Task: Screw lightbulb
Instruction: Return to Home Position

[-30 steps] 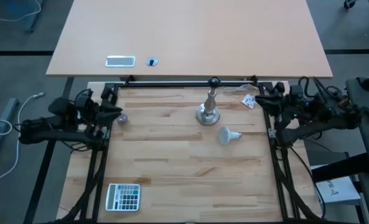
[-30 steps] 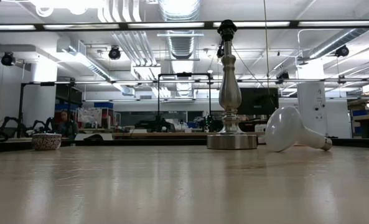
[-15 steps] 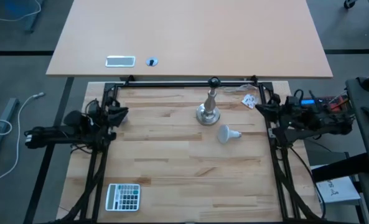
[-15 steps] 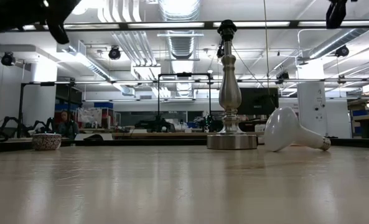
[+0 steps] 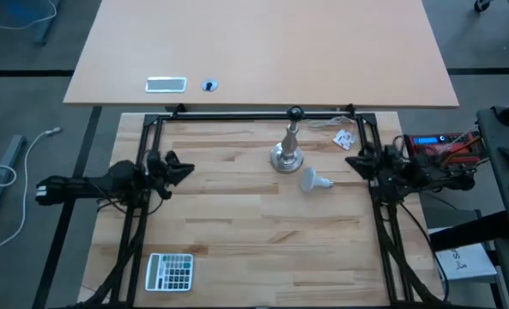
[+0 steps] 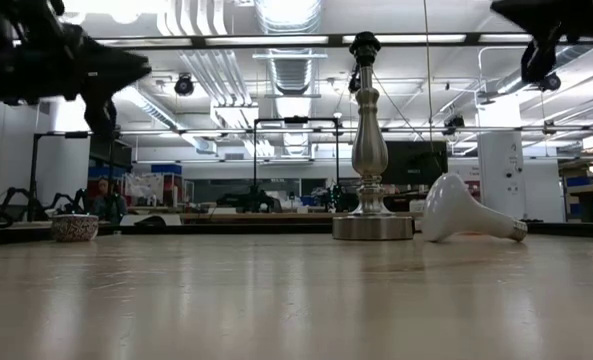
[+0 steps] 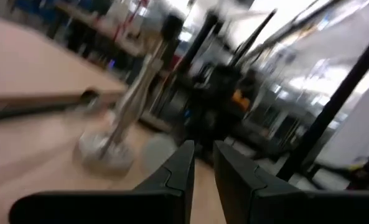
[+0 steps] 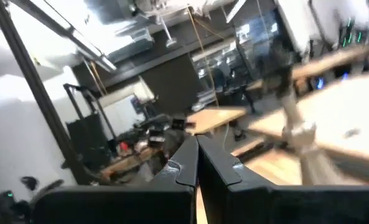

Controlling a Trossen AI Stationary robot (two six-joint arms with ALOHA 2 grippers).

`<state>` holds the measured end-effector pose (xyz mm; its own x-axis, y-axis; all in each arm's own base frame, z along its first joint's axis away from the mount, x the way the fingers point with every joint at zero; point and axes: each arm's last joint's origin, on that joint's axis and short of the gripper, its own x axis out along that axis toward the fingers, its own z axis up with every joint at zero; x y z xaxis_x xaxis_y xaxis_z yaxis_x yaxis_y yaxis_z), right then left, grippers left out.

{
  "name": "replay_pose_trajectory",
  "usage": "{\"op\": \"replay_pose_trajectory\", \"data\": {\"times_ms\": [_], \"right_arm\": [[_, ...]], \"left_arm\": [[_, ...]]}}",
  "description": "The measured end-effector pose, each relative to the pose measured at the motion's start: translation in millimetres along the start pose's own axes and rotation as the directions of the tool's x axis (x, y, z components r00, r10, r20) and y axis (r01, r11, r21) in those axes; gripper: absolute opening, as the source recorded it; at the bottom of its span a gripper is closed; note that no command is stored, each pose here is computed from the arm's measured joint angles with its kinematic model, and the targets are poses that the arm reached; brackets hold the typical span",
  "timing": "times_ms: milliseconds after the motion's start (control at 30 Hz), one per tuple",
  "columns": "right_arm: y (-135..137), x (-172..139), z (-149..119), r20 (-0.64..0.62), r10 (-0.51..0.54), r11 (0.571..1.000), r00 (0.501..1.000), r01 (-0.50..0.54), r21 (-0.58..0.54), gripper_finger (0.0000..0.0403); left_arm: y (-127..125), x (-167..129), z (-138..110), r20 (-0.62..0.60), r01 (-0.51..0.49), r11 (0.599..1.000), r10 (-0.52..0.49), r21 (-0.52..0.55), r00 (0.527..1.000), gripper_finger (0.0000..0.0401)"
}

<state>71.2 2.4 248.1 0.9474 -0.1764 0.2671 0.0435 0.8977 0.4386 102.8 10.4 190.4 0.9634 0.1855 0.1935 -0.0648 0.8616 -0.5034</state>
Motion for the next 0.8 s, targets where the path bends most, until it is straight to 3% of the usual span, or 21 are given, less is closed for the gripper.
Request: {"op": "replay_pose_trajectory", "data": {"times_ms": [167, 300, 400, 800], "right_arm": [[-7, 9, -28, -0.151, -0.055, 0.998, 0.987, 0.055, -0.007, 0.0], [-11, 13, -43, -0.24, -0.069, 0.995, 0.968, 0.084, 0.055, 0.0], [-15, 15, -55, -0.315, -0.108, 0.993, 0.943, 0.117, 0.007, 0.0], [-19, 24, -74, -0.442, -0.183, 0.983, 0.878, 0.169, -0.071, 0.0]], "left_arm": [[6, 3, -12, -0.118, -0.065, 0.997, 0.068, 0.028, 0.991, 0.005], [10, 7, -19, -0.18, -0.099, 0.994, 0.105, 0.042, 0.978, 0.005], [12, 9, -23, -0.216, -0.118, 0.992, 0.127, 0.052, 0.968, 0.005], [19, 14, -38, -0.334, -0.181, 0.98, 0.2, 0.089, 0.921, 0.005]]}}
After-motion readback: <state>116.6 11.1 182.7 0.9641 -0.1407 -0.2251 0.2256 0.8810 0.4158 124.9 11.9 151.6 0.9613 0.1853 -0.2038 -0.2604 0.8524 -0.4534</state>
